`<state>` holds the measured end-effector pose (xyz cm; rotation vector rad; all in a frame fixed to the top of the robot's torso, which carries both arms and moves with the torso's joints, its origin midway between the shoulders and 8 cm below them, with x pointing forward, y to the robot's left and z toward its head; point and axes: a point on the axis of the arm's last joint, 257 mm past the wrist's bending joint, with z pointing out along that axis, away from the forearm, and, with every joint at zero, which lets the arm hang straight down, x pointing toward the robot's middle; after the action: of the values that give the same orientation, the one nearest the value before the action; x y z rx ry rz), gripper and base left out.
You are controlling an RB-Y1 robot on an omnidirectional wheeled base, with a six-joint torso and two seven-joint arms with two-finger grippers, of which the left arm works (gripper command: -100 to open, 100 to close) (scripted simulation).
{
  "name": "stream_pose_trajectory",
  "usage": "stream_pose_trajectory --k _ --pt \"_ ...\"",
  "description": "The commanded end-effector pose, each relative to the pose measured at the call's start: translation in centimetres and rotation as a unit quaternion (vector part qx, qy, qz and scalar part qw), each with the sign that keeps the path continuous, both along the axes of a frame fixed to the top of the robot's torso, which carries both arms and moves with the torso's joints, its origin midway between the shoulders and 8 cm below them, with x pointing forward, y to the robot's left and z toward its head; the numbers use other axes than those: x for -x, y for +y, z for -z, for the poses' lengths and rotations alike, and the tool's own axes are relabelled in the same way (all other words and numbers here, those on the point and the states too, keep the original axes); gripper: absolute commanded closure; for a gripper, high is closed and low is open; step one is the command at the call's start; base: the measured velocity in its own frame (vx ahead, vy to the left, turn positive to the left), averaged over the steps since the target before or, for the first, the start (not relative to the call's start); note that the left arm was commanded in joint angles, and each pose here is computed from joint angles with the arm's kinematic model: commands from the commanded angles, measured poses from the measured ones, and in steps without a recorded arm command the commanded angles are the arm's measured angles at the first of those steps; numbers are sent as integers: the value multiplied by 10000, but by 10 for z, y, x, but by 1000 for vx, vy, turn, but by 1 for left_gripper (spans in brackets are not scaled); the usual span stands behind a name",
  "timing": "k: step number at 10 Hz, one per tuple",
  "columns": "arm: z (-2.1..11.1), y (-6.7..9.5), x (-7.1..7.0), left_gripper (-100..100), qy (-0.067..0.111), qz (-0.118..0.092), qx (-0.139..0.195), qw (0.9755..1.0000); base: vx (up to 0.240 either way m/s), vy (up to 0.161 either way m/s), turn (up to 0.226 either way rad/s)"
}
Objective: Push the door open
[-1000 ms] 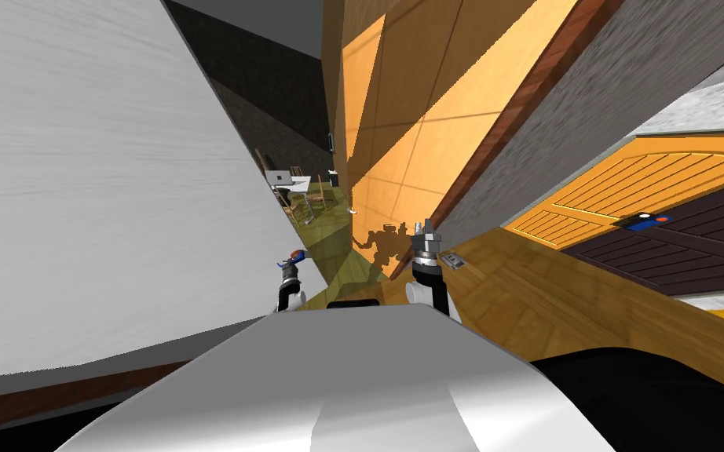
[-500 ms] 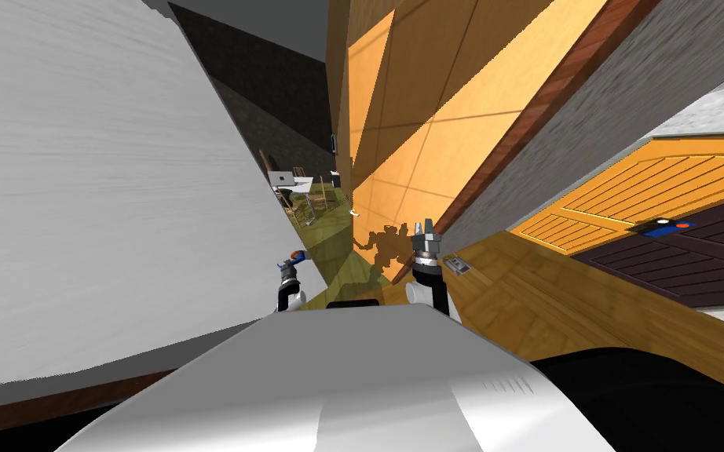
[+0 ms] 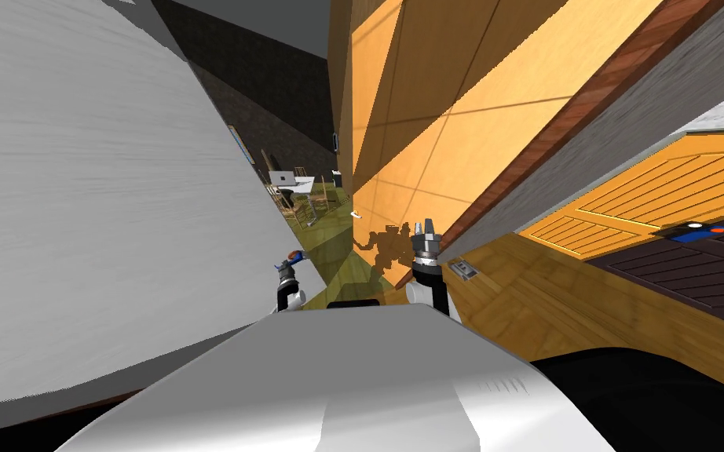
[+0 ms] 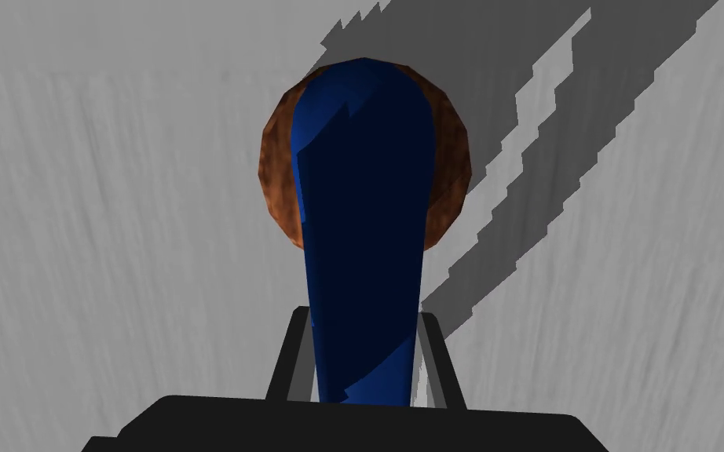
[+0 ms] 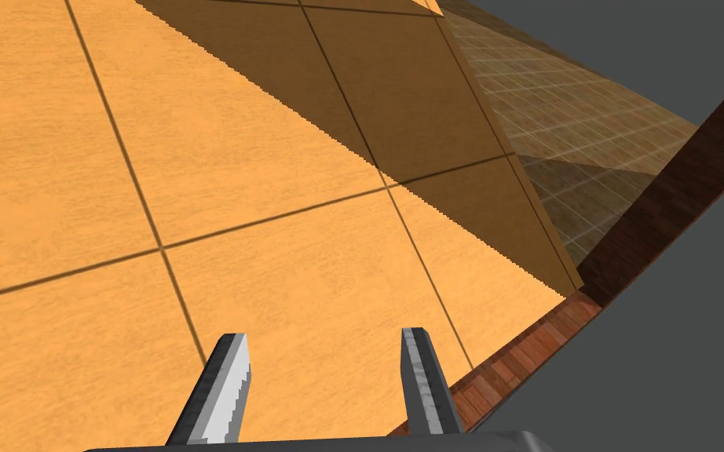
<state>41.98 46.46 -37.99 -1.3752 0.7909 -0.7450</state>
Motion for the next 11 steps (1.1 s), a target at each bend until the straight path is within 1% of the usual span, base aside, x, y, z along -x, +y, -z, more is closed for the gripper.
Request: stream_pose_trajectory --k 1,3,4,5,6,7,11 --pt "-12 11 2 100 -93 -60 -94 9999 -23 0 -1" --pt "-12 11 2 100 -93 -60 -94 9999 -18 -6 -4" --pt "-11 15 6 100 -95 -188 -75 9997 97 18 56" --pt "-10 16 7 100 -94 -231 -69 9997 168 -2 75" --pt "-10 16 7 100 -94 -231 -69 9997 115 -5 46" --pt "-9 18 10 100 -91 -350 -34 9993 134 34 38" --pt "1 16 20 100 -64 -648 115 9978 224 34 73"
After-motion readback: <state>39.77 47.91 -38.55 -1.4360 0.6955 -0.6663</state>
